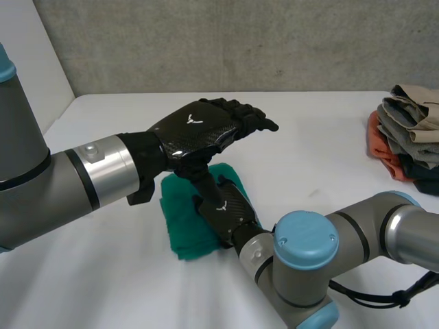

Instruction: Fold the laundry.

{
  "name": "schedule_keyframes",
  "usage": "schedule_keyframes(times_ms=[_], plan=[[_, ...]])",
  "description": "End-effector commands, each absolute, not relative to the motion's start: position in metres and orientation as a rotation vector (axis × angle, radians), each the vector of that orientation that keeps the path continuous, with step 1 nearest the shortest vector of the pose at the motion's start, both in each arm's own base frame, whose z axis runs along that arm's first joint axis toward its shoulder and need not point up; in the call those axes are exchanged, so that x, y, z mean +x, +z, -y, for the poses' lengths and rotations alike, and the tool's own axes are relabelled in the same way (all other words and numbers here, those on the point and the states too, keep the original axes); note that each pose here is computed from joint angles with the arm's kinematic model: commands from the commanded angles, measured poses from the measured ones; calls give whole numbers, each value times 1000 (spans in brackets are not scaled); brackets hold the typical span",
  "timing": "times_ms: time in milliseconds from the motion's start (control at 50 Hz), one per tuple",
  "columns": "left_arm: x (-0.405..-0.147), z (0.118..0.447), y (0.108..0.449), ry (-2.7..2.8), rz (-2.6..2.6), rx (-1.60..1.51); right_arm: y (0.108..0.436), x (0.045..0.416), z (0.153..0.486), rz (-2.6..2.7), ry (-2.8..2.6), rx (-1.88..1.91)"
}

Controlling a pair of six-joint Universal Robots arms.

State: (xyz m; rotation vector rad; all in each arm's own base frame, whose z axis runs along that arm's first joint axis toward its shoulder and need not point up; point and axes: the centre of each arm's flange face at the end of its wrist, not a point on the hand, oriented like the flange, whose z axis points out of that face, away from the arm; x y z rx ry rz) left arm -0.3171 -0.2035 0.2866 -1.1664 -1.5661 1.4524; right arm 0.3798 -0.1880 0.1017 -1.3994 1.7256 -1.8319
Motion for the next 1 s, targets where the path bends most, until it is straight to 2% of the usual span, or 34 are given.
schedule_keyframes(times_ms=[20,80,160,180,240,340,400,460,540,560,620,640,700,720,760,820,860,880,920,940,1000], plan=[[-317,204,286,1452,1567,-1165,107,387,196,-1700,-1871,-1386],[-317,206,290,1468,1559,-1164,118,390,202,-1672,-1919,-1356],[-318,208,299,1501,1536,-1165,160,395,222,-1596,-2053,-1254],[-319,208,302,1511,1530,-1165,178,394,233,-1570,-2110,-1216],[-319,211,314,1559,1497,-1164,204,389,254,-1538,-2201,-1151],[-316,215,344,1654,1461,-1107,262,365,307,-1522,-2382,-1024],[-315,217,359,1693,1447,-1053,282,349,331,-1530,-2451,-977],[-315,218,370,1726,1420,-1022,306,322,363,-1526,-2560,-897],[-314,215,377,1758,1385,-1014,335,268,406,-1529,-2707,-778],[-314,215,377,1758,1385,-1014,344,244,420,-1530,-2745,-733],[-314,213,374,1746,1392,-1014,356,203,438,-1536,-2791,-662],[-314,214,373,1741,1395,-1015,358,177,449,-1551,-2799,-630],[-315,214,365,1722,1414,-1016,357,137,464,-1586,-2804,-593],[-315,215,364,1719,1417,-1016,349,113,474,-1621,-2789,-578],[-317,215,360,1706,1425,-1016,332,93,485,-1669,-2750,-575],[-320,213,352,1679,1434,-1022,278,57,507,-1797,-2655,-589],[-323,213,344,1654,1448,-1026,254,42,512,-1861,-2608,-588],[-325,212,340,1637,1454,-1030,227,23,515,-1940,-2549,-567],[-329,211,329,1607,1469,-1037,203,7,515,-2012,-2496,-557],[-330,211,326,1597,1474,-1040,180,-3,513,-2073,-2444,-569],[-332,213,315,1573,1497,-1042,156,-9,508,-2129,-2383,-629]])
